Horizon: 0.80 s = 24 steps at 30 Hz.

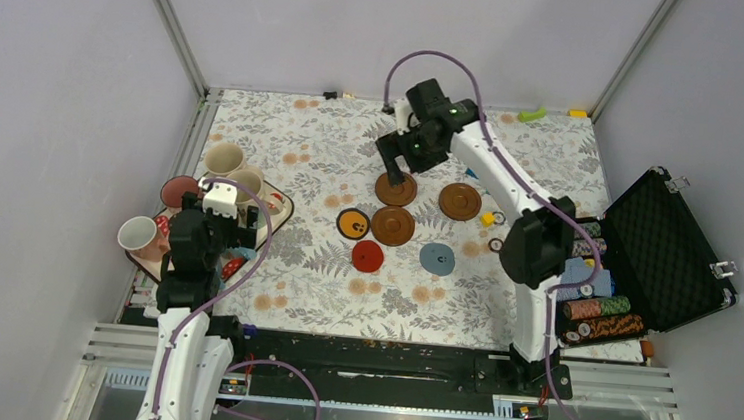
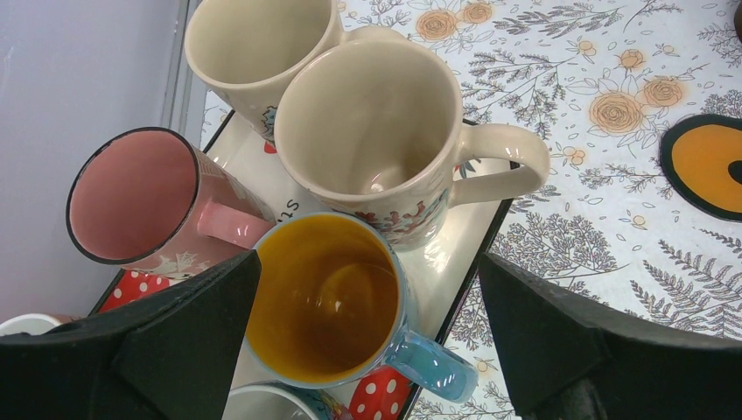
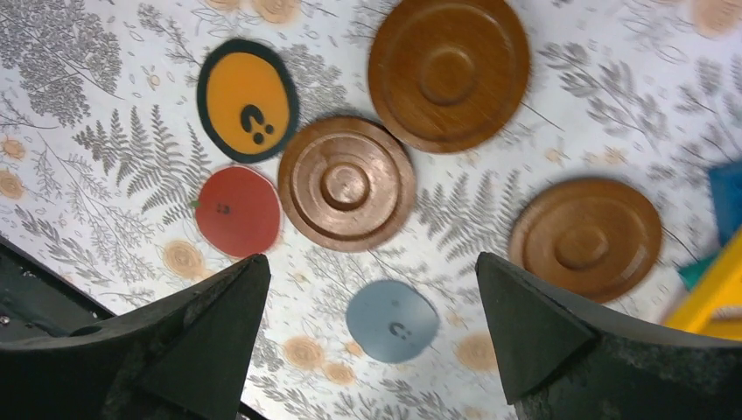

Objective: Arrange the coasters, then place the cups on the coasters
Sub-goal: Move the coaster to the center of the board.

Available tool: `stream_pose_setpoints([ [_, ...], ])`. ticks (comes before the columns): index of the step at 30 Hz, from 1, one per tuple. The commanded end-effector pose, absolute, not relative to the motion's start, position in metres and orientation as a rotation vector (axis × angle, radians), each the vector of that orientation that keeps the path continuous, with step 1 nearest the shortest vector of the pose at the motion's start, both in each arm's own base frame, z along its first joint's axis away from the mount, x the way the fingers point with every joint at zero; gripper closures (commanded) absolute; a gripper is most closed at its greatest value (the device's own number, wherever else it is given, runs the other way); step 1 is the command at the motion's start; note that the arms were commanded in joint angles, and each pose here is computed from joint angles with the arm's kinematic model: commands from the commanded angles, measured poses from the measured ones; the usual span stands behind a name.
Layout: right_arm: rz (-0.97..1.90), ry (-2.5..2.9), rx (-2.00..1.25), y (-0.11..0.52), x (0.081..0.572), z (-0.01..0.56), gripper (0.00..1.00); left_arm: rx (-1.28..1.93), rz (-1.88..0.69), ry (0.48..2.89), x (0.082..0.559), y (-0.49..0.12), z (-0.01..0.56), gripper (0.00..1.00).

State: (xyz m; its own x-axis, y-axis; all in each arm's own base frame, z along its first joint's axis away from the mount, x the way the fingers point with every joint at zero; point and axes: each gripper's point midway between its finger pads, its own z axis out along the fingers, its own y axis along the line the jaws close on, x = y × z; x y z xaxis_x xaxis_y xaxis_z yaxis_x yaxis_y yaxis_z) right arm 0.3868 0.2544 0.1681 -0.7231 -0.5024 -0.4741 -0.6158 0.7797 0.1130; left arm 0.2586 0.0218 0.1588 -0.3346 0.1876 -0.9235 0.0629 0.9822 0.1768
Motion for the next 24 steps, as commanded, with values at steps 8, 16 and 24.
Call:
stream_pose_setpoints([
  [8, 0.235, 2.732, -0.995, 0.271, 0.371, 0.077, 0.05, 0.183, 0.155, 1.864, 0.264, 0.025, 0.168, 0.01],
  [16, 0.14, 2.751, -0.998, 0.26, 0.375, 0.064, 0.05, 0.192, 0.148, 1.895, 0.265, 0.025, 0.161, 0.01],
  [24, 0.081, 2.763, -1.029, 0.252, 0.374, 0.057, 0.05, 0.199, 0.147, 1.946, 0.268, 0.026, 0.152, 0.01],
])
